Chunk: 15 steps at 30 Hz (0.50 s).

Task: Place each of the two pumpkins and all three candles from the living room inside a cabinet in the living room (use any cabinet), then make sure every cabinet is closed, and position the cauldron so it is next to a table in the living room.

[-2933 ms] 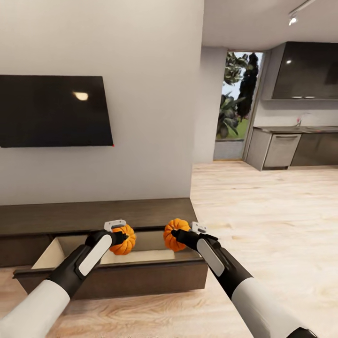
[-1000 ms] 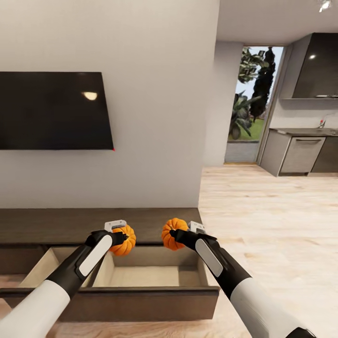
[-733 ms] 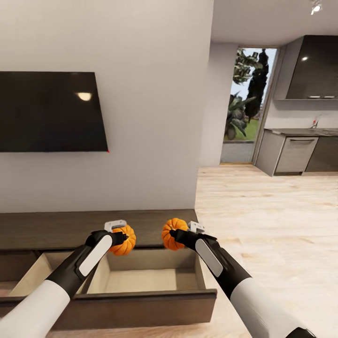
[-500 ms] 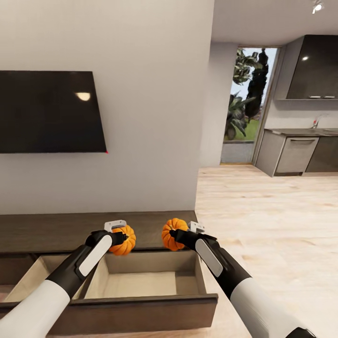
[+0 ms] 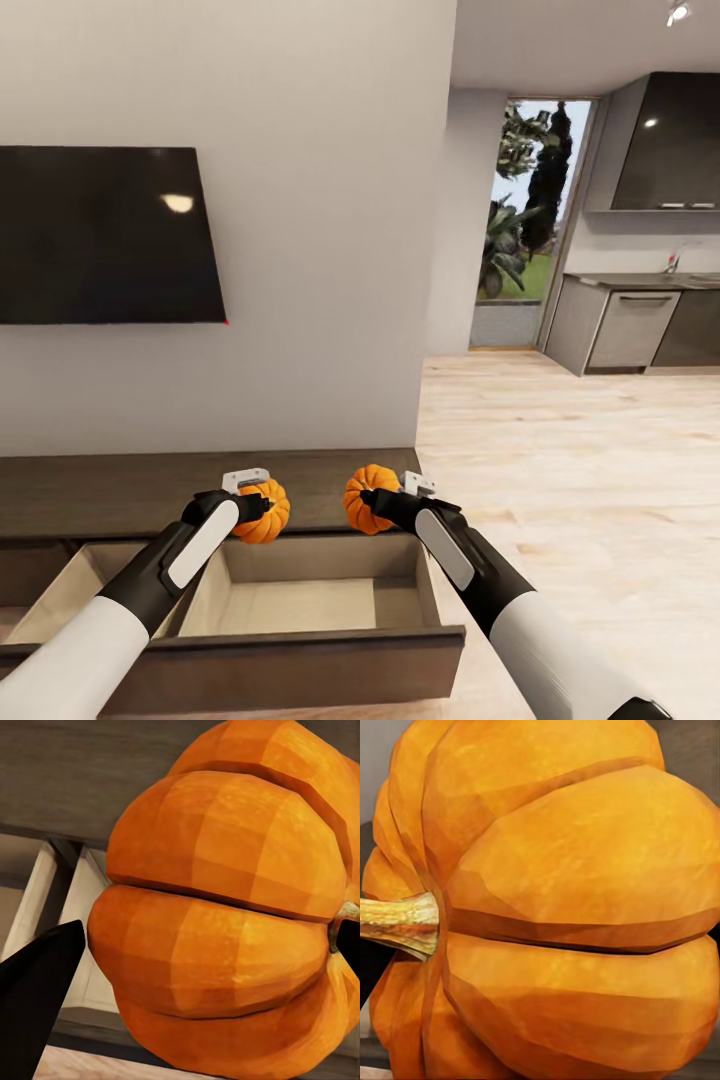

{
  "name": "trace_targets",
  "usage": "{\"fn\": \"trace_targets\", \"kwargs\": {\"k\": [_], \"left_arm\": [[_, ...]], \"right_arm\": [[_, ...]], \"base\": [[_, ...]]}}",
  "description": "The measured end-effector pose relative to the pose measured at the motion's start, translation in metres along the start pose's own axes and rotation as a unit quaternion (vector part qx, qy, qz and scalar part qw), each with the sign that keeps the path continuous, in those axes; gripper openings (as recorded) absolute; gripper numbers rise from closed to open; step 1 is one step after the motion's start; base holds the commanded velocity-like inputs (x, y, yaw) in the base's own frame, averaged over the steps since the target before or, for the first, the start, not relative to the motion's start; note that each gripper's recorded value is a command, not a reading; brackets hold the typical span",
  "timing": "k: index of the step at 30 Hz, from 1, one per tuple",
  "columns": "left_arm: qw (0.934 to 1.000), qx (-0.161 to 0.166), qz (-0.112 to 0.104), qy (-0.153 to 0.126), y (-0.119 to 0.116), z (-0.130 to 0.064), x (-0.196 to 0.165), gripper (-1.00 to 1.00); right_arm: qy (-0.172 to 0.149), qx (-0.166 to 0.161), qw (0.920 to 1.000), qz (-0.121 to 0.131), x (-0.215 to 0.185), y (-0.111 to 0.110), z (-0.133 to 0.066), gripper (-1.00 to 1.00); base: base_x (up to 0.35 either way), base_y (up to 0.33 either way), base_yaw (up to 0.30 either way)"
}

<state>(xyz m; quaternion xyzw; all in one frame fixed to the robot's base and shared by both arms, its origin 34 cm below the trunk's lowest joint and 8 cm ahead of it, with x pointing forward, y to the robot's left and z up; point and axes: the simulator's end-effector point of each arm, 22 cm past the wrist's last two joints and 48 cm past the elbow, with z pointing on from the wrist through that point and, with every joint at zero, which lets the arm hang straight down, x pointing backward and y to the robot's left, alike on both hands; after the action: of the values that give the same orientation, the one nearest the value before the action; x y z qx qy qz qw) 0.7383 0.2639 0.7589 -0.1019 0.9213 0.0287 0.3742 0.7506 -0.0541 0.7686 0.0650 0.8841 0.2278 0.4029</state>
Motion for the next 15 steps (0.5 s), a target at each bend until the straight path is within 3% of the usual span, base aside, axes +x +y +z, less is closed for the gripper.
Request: {"fn": "trace_targets", "kwargs": {"k": [15], "left_arm": [[1.0, 0.0, 0.001, 0.001, 0.002, 0.019, 0.023, -1.0]], "right_arm": [[0.0, -0.001, 1.0, 0.0, 0.022, -0.011, 0.014, -1.0]], "base": [[0.0, 0.0, 0.0]]}}
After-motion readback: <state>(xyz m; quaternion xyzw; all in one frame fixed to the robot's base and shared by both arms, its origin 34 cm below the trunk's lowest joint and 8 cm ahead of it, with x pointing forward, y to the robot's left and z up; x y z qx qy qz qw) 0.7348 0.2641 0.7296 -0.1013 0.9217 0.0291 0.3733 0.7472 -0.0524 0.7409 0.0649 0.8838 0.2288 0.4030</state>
